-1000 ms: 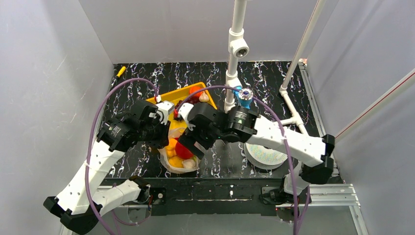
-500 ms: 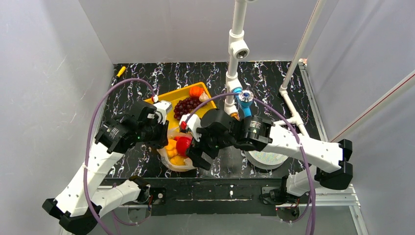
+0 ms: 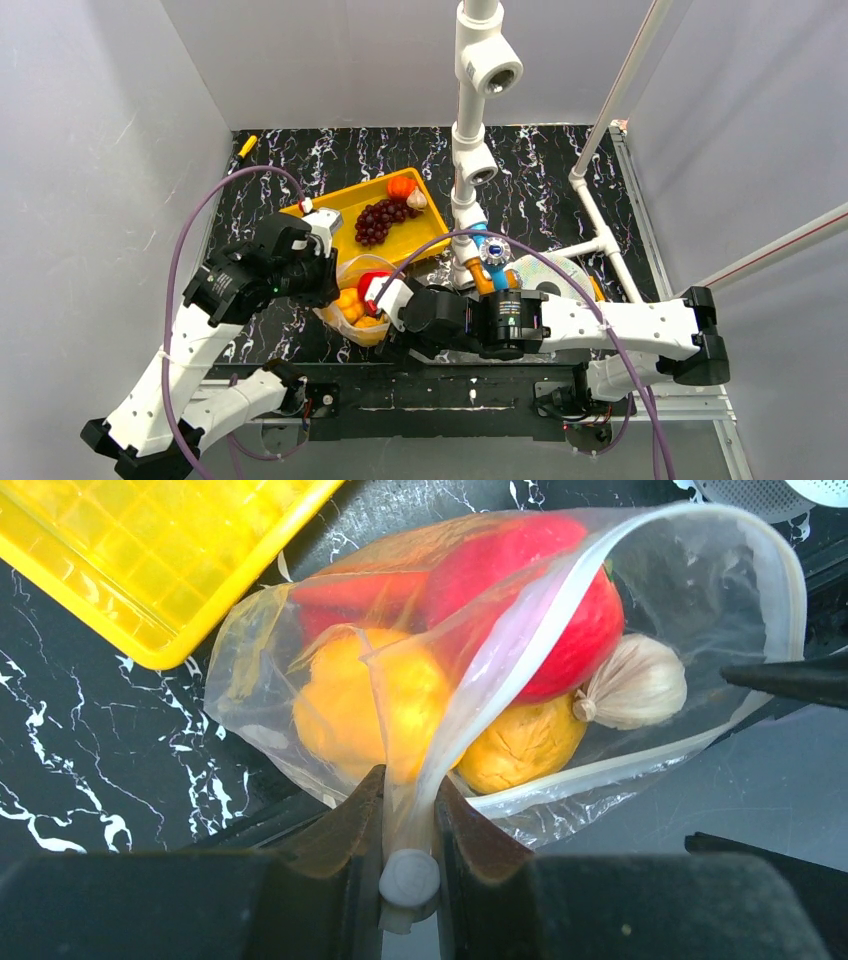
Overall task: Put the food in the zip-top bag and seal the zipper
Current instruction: Adjust the zipper food storage bag at the center of the board.
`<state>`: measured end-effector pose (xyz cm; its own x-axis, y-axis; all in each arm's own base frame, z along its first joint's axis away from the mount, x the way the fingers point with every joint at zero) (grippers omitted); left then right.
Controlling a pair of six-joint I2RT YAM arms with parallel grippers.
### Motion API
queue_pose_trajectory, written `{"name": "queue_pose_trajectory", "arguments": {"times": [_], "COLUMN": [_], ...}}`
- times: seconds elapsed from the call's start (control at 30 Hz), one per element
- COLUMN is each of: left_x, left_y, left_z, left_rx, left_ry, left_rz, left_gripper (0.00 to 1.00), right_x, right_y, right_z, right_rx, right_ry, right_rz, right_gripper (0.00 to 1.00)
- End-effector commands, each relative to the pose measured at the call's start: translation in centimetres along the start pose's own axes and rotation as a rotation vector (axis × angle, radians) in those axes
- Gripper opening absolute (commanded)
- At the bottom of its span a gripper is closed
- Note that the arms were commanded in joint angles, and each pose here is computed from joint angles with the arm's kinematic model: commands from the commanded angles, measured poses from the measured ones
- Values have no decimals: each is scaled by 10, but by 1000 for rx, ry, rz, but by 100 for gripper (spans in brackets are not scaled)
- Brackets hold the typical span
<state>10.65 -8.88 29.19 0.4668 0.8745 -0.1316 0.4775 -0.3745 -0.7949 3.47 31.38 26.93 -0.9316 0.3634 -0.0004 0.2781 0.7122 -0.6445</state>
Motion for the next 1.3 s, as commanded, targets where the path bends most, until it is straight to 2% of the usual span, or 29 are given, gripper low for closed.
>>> {"name": "queue_pose_trajectory", "arguments": {"times": [0.0,0.23,0.73,1.13,1.27], "left_x": [0,-2,-1,-2,-1], "left_y": [-5,-6,-4,-4,-5], "left_z": [5,5,2,4,4], "left_rx": [-9,-27,-17,-10,-19], "left_ry": [-16,-21,1,-1,-3], "left_rz": [1,20,14,21,19], "left_gripper": [0,0,0,0,0], "right_x": [-8,-23,-43,-57,-54], "right_y": [0,-17,-26,-51,-63], "right_z": [-23,-44,-62,-89,-97], "right_rx": [-115,-153,-146,-167,-181], "right_ry": [23,21,123,48,40], "right_rz": [70,20,-68,5,-22], "right_gripper": [93,98,98,98,98]}}
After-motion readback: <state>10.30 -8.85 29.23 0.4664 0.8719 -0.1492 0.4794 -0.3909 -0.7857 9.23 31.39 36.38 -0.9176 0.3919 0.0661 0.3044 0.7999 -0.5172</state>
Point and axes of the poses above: each gripper's point midway between its finger pads, its own y axis out along the fingers, its own x axis along the line the jaws close on, z = x × y, the point moved 7 cm from there along -y, back along the fingers, and after that the axes turned 5 degrees about y, right-handed, at the moved point
